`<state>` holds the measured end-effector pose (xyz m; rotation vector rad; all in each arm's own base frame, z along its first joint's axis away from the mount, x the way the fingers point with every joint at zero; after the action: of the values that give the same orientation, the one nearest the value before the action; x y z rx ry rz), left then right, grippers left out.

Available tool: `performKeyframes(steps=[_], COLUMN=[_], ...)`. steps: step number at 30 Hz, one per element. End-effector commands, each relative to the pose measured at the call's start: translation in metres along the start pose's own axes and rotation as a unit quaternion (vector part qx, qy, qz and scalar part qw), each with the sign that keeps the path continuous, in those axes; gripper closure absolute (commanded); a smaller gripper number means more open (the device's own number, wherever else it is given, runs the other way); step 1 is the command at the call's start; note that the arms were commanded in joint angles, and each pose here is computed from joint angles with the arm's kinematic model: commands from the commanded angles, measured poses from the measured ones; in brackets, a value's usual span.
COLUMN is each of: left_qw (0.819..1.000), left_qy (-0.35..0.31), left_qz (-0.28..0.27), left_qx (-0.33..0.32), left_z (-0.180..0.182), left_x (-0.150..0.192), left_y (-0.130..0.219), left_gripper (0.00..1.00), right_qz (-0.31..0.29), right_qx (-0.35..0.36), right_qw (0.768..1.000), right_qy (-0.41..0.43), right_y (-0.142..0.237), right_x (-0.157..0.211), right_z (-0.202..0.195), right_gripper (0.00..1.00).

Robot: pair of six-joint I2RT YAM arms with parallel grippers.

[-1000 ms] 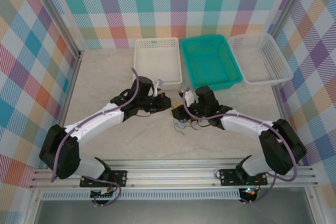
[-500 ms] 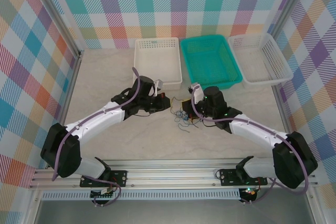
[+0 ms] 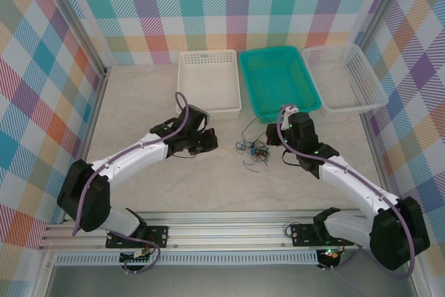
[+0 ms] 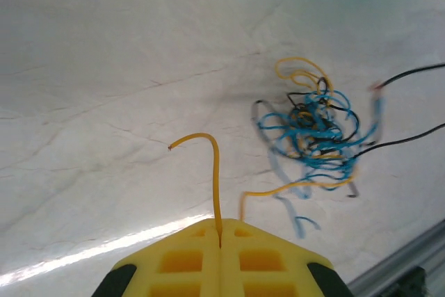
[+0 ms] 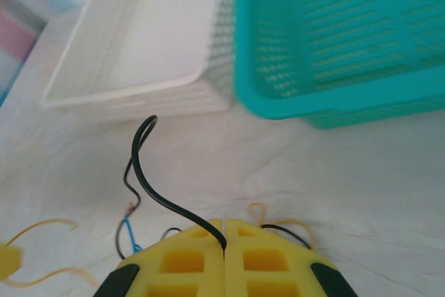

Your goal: Untangle the cables

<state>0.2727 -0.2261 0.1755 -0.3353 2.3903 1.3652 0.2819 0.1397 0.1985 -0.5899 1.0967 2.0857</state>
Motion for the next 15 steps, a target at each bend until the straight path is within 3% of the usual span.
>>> performKeyframes(steps=[1, 8, 15], left_qw=[0.998, 0.987, 0.969], left_qy=[0.011, 0.048, 0.096], left_qz=[-0.036, -0.085, -0.132], left_qx=[-0.050, -0.130, -0.184], left_z=[0.016, 0.043, 0.073], left_x=[-0.006, -0.008, -0.004], left_y=[0.018, 0.044, 0.068], left_gripper=[1.00, 1.00, 1.00], right_qz=[-0.002, -0.018, -0.030], right_qx=[0.096, 0.212, 0.265], right_qw=[0.993, 0.973, 0.957], right_qy=[-0.064, -0.094, -0.114], right_y=[0.007, 0.027, 0.039], right_x=[0.008, 0.019, 0.019], right_z=[-0.040, -0.080, -0.106], right_gripper=[1.00, 1.00, 1.00])
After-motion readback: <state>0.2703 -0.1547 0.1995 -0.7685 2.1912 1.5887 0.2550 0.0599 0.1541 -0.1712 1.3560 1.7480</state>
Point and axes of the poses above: each hand's point on the last joint's axis, 136 mm out from that joint toward the fingers, its own y axis back along the fingers, its own z axis along the line the jaws close on, x = y × z, the point moved 5 cm from there along y, back along the fingers, and after that the axes turned 9 degrees about -y, right-handed, at the moved point
